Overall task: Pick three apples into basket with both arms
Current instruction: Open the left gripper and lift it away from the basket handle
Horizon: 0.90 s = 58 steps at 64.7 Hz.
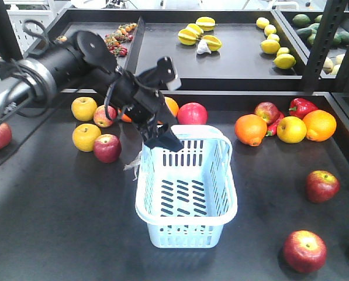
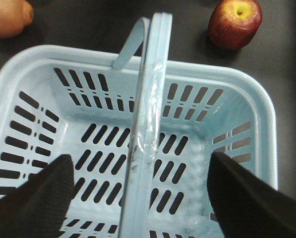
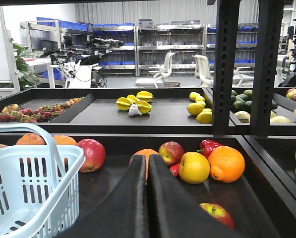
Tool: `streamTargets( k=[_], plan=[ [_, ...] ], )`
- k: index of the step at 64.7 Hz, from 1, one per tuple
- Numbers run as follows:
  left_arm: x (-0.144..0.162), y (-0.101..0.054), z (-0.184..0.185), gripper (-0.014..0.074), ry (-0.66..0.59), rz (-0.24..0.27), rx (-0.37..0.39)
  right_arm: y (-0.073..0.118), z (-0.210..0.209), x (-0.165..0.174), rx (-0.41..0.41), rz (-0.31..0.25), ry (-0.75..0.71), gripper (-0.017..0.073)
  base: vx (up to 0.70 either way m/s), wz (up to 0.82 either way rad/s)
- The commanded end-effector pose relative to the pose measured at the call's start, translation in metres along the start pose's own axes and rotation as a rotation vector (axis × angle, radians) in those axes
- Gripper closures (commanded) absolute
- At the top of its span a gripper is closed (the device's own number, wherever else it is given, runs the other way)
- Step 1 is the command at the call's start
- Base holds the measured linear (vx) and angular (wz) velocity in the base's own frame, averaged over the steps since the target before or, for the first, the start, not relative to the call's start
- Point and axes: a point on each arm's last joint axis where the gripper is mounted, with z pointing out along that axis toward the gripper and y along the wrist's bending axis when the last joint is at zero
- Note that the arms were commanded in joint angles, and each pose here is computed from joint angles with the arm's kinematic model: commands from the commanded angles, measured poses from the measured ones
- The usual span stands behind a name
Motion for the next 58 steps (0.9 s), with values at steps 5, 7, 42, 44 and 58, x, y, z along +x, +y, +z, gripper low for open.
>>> streamTargets(
  k=[5,7,42,44,58],
  plan=[
    [-0.038,-0.024,-0.054,0.0057,-0.120,0.026,-0.072,0.000,-0.001,-0.002,0.001,-0.008,-0.069,0.0564,0.00,0.00],
    [-0.039,-0.026,-0.058,0.0070,-0.120,0.010,-0.077,0.000,-0.001,-0.002,0.001,-0.008,-0.069,0.0564,0.00,0.00],
    [-0.038,-0.085,-0.142,0.0601,-0.039,-0.395,-0.295,0.000,-0.001,-0.002,0.001,-0.008,-0.069,0.0564,0.00,0.00],
    [-0.036,-0.094,-0.148,0.0601,-0.041,-0.395,-0.295,0.000,-0.001,-0.002,0.001,-0.008,-0.069,0.0564,0.00,0.00],
    [0.008,-0.169,-0.165,0.0601,0.001,-0.418,-0.266,0.000,-0.001,-0.002,0.001,-0.008,-0.069,0.0564,0.00,0.00]
  ],
)
